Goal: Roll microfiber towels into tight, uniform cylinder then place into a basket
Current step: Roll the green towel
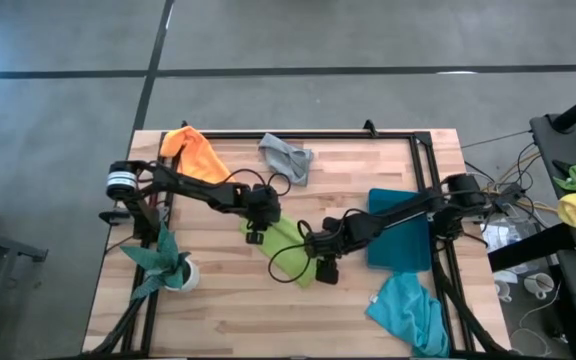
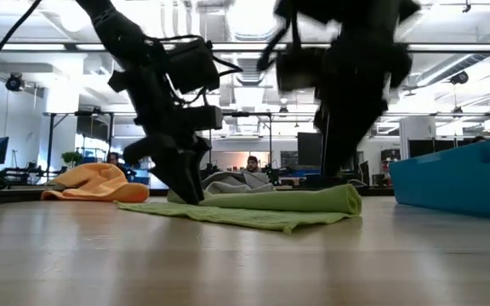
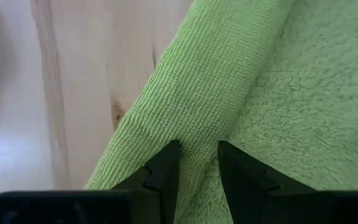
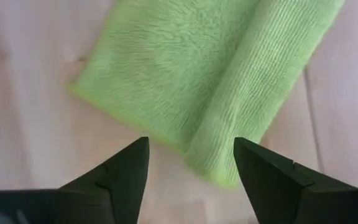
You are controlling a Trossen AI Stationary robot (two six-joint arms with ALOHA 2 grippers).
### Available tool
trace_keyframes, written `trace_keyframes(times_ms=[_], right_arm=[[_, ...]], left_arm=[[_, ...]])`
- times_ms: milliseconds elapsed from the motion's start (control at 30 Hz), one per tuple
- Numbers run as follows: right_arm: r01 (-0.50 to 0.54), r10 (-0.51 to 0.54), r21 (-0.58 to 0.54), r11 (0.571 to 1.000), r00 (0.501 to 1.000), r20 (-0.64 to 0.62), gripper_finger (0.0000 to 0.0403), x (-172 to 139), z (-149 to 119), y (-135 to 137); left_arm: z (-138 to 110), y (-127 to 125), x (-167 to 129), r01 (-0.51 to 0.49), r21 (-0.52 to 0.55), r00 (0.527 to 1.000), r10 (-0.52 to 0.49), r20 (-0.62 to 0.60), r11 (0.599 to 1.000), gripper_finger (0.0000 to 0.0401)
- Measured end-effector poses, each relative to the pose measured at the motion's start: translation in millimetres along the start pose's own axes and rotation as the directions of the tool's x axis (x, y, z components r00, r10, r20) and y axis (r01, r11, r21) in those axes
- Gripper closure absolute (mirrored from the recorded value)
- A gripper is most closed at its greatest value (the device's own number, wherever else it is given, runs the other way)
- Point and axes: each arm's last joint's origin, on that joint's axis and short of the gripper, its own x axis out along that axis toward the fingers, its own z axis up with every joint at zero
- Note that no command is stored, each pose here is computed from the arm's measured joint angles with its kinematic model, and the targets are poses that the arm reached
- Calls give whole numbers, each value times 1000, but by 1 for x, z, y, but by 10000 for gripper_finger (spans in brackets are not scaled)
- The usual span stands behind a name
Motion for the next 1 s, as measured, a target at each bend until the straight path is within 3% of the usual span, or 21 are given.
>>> trace_keyframes(times_ms=[167,400,567,700,867,1000], right_arm=[[-15,14,-35,999,1000,-7,174,-21,2,5],[91,-90,-36,995,996,16,190,-9,-4,-1],[132,-132,-27,991,991,12,195,-5,-8,-4],[117,-117,-31,993,993,30,195,-9,-7,1],[115,-114,-13,993,993,24,195,-8,-8,1],[117,-118,44,992,993,17,195,-7,-10,1]], left_arm=[[10,3,-20,8,3,1000,-8,-26,1000,305],[18,7,-39,-14,-6,998,14,58,1000,306],[0,8,-22,4,-3,1000,-4,-28,1000,306],[-5,7,-28,-12,3,996,12,-87,1000,306],[-3,7,-43,-132,133,991,133,0,982,306],[-9,7,-41,-175,255,983,185,-14,951,305]])
